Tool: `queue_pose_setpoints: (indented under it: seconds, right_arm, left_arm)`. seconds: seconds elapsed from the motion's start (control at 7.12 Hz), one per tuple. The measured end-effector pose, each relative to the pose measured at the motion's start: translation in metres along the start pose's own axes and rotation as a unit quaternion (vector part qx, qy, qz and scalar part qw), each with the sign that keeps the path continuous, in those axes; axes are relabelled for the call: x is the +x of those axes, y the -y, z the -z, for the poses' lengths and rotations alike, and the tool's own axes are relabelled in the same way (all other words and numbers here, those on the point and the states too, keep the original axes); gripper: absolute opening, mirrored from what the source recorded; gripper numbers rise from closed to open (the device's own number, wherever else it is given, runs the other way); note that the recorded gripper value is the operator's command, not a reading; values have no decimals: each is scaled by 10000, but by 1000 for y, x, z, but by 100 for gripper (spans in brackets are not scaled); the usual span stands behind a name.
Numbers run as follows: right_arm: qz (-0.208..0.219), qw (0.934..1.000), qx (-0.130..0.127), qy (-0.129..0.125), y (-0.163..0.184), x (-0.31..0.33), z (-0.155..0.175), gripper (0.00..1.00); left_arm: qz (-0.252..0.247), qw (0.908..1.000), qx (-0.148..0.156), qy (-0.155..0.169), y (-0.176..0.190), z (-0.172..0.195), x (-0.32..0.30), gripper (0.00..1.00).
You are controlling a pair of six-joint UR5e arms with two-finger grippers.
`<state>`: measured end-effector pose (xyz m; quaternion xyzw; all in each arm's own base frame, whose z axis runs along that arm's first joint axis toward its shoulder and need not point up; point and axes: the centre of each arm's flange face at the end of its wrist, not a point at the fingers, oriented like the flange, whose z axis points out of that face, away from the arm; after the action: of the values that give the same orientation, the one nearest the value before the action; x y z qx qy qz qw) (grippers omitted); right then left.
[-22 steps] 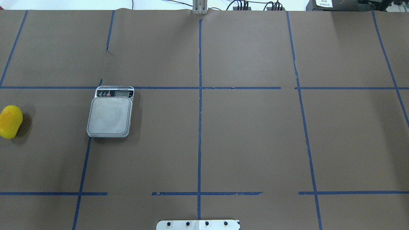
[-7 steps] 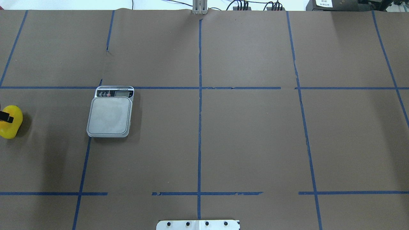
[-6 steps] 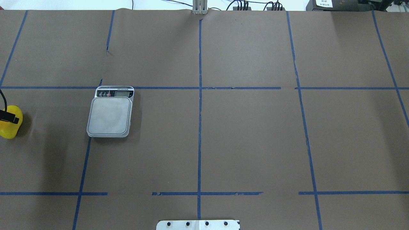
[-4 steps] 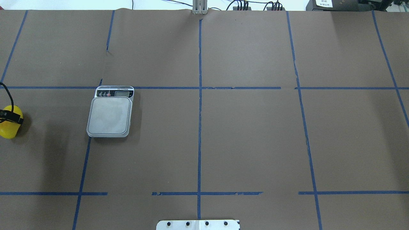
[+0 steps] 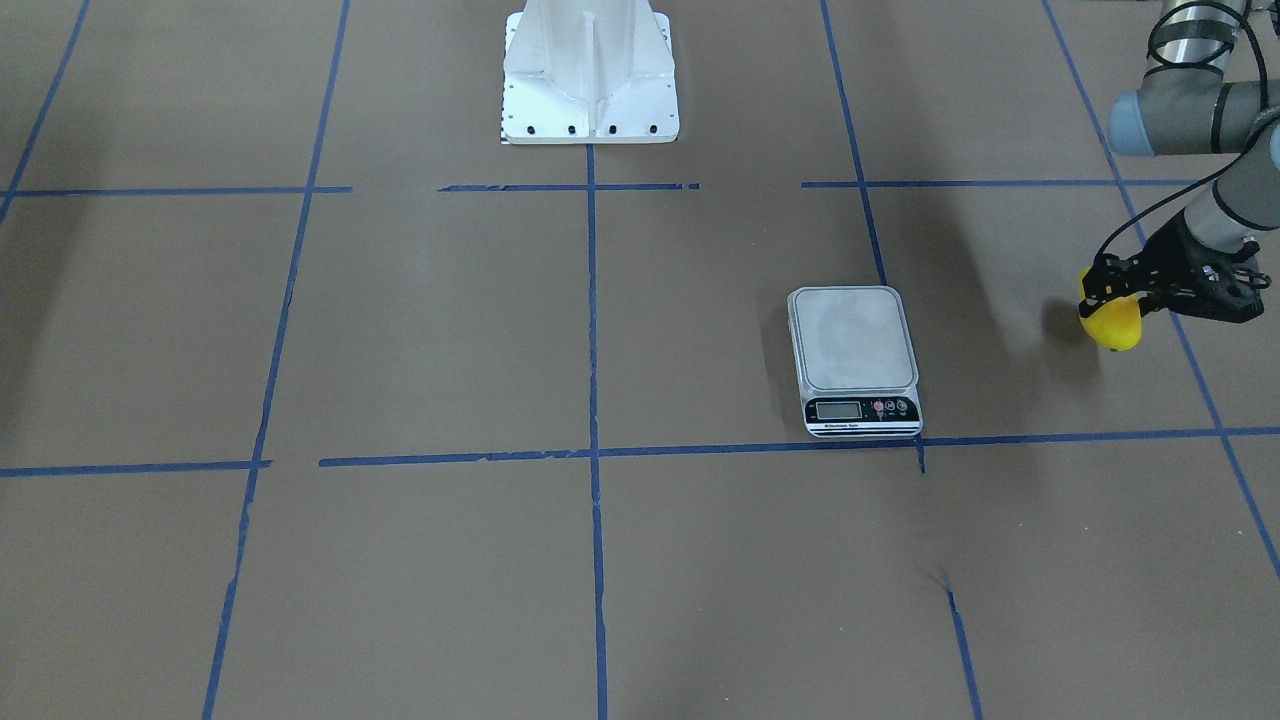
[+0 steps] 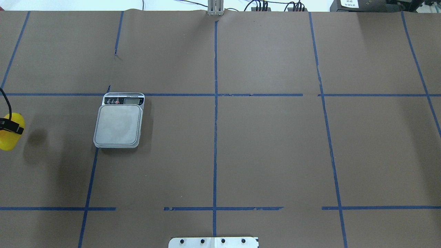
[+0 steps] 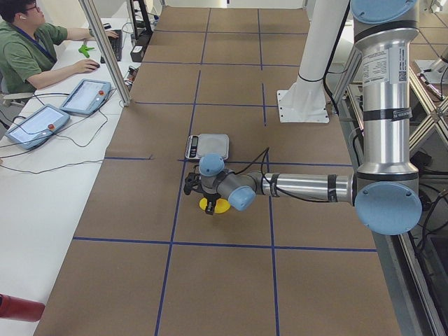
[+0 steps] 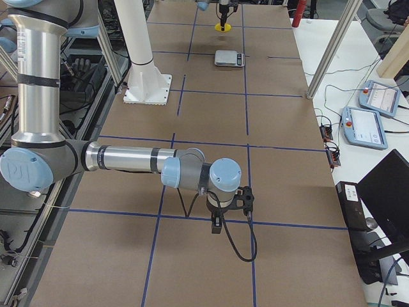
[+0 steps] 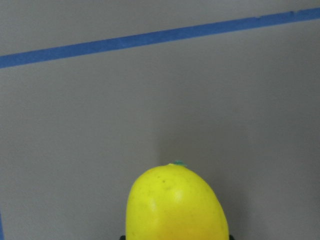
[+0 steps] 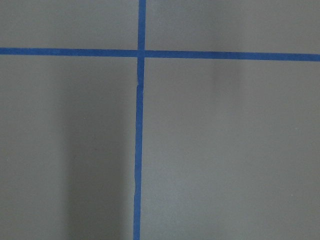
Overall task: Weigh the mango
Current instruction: 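Carry the mango with the left gripper over the scale tray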
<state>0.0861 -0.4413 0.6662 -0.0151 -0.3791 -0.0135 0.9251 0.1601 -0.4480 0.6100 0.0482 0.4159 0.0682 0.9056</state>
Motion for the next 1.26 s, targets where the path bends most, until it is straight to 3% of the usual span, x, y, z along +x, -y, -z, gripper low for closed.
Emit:
queue_pose_setpoints:
  seconds: [0.56,0.7,1.26]
  right_arm:
    - [1,10000,0,0,0,0,0,100]
    - [1,10000,0,0,0,0,0,100]
    - [2,10000,2,0,0,0,0,100]
  left_arm:
    - [611,9981,-98,42,95,94,127,0]
    - [865,9962,-99,-43,111,95,163,0]
    - [1249,9911,-308,-350,117,23,272,0]
